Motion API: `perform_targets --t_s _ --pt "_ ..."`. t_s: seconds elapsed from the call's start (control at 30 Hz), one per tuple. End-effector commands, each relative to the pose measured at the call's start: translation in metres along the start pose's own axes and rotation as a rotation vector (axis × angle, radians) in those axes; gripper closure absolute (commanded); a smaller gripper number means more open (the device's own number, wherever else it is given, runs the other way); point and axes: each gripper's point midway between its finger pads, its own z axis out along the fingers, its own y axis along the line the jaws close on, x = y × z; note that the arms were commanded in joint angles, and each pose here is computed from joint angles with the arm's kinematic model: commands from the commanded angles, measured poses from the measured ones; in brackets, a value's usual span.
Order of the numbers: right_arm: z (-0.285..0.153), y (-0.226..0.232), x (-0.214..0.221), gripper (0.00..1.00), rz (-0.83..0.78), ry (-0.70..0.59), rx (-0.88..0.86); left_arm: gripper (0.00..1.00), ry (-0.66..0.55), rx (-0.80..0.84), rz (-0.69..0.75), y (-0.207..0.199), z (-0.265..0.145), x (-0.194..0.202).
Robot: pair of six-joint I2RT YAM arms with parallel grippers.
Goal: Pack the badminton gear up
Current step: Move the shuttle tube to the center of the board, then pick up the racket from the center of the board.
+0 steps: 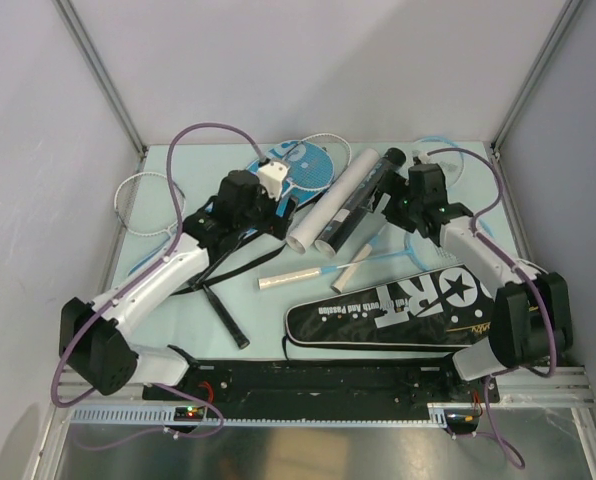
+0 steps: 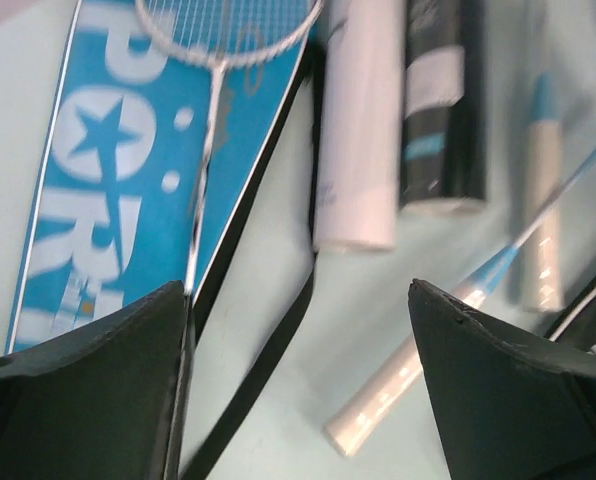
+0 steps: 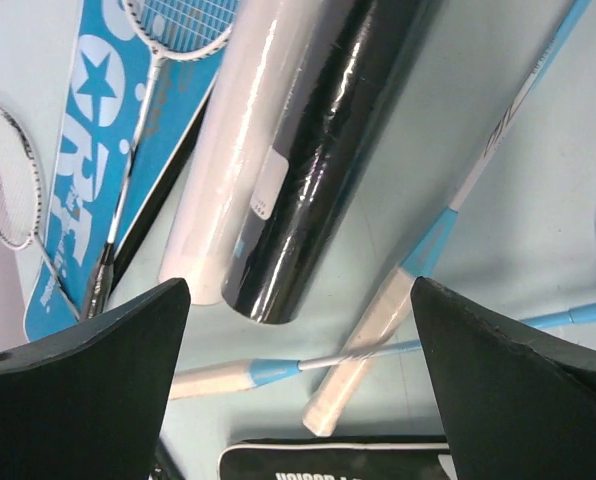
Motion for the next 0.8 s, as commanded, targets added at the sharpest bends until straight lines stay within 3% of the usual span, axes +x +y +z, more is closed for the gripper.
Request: perform_targets --t_s 0.0,0.13,0.33,0.6,0.77 --pt "-0.030 0.000 0.004 0.01 -0.024 -0.010 0.001 0.05 0.209 -0.152 0.012 0.048 -0.021 0.055" --pt "-0.056 0.015 0.000 0.00 -0.031 -0.056 -0.091 0.08 0.329 -0.306 -0.023 0.106 -0.028 0.093" --pt "-0.078 0.029 0.009 0.01 -0.059 -0.063 -0.169 0.12 0.432 -0.307 -0.067 0.136 -0.017 0.124" --pt "-0.093 0.019 0.019 0.00 -0.046 -0.066 -0.168 0.17 0.543 -0.237 -0.110 0.137 0.010 0.161" --pt "-0.098 -0.017 0.030 0.00 0.202 -0.066 0.007 0.20 0.503 -0.177 -0.138 0.118 0.018 0.147"
